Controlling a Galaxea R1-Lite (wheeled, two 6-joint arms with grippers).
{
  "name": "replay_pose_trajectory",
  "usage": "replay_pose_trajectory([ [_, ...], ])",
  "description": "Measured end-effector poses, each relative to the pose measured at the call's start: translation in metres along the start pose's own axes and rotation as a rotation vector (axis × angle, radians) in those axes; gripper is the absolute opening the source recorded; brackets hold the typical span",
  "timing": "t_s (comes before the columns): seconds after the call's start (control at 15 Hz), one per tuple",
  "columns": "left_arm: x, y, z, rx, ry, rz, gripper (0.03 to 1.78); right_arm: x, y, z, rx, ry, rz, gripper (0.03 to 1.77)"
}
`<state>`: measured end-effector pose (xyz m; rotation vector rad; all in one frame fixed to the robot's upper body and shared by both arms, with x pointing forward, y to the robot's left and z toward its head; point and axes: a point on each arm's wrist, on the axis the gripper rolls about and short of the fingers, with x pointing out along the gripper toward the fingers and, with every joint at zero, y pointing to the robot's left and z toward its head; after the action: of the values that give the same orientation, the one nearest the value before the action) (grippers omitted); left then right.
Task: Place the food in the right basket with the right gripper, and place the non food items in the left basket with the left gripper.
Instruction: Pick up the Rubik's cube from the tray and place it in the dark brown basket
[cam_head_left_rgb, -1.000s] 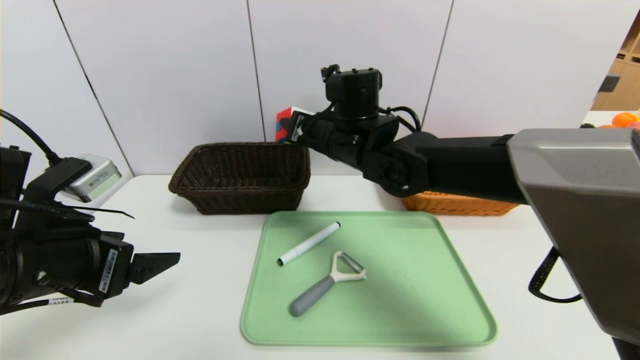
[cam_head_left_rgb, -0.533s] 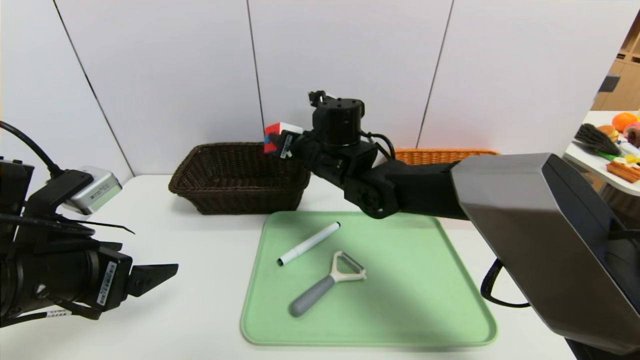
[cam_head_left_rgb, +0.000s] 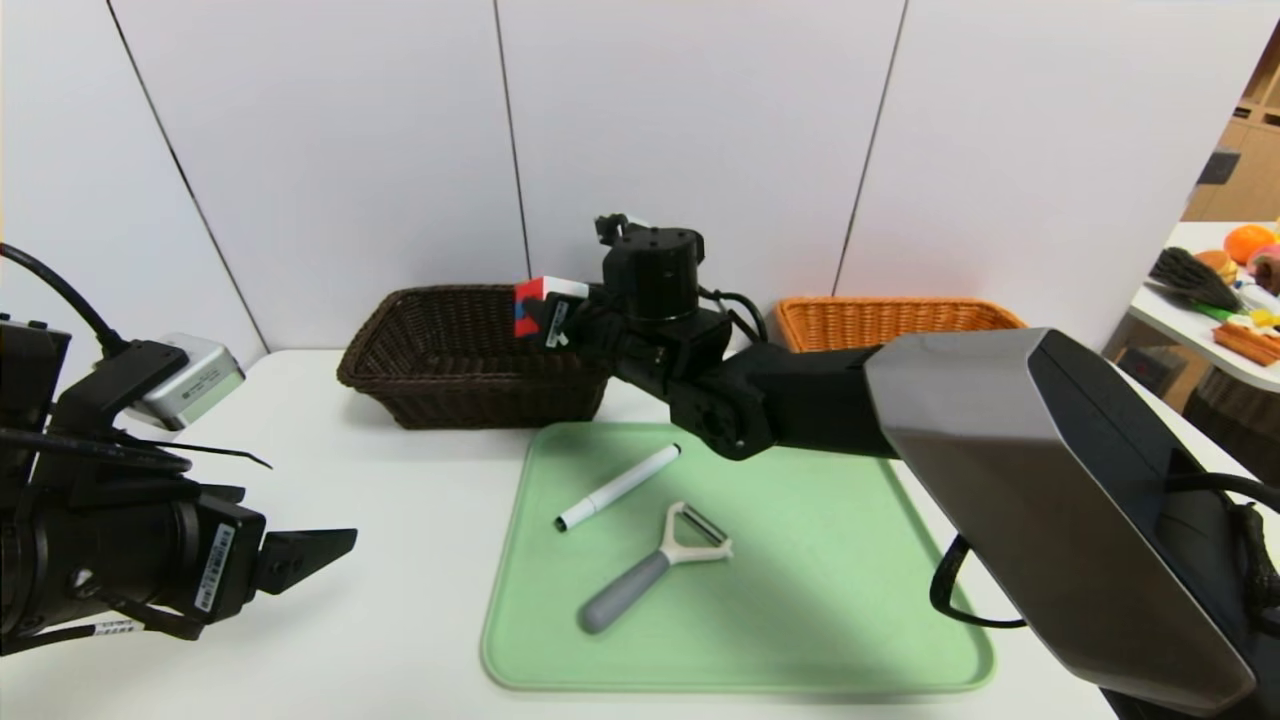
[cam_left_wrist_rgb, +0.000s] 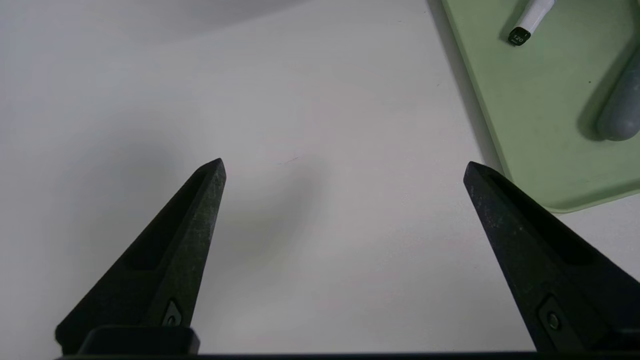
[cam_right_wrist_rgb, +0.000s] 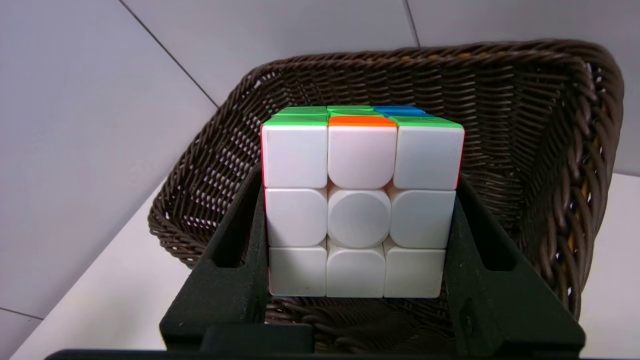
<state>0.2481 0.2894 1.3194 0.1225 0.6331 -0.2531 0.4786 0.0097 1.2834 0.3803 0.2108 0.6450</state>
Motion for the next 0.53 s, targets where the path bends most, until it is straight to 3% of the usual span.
replay_pose_trajectory([
  [0.47, 0.0000, 0.0001, 0.0006, 0.001, -0.003, 0.000, 1.69, 0.0029, -0.0036, -0.0078, -0.007, 0.024, -0.013, 0.94],
  [0.53, -0.0001, 0.0001, 0.0008, 0.001, -0.003, 0.000, 1.69, 0.0029, -0.0039, -0.0079, -0.017, 0.025, -0.014, 1.02],
])
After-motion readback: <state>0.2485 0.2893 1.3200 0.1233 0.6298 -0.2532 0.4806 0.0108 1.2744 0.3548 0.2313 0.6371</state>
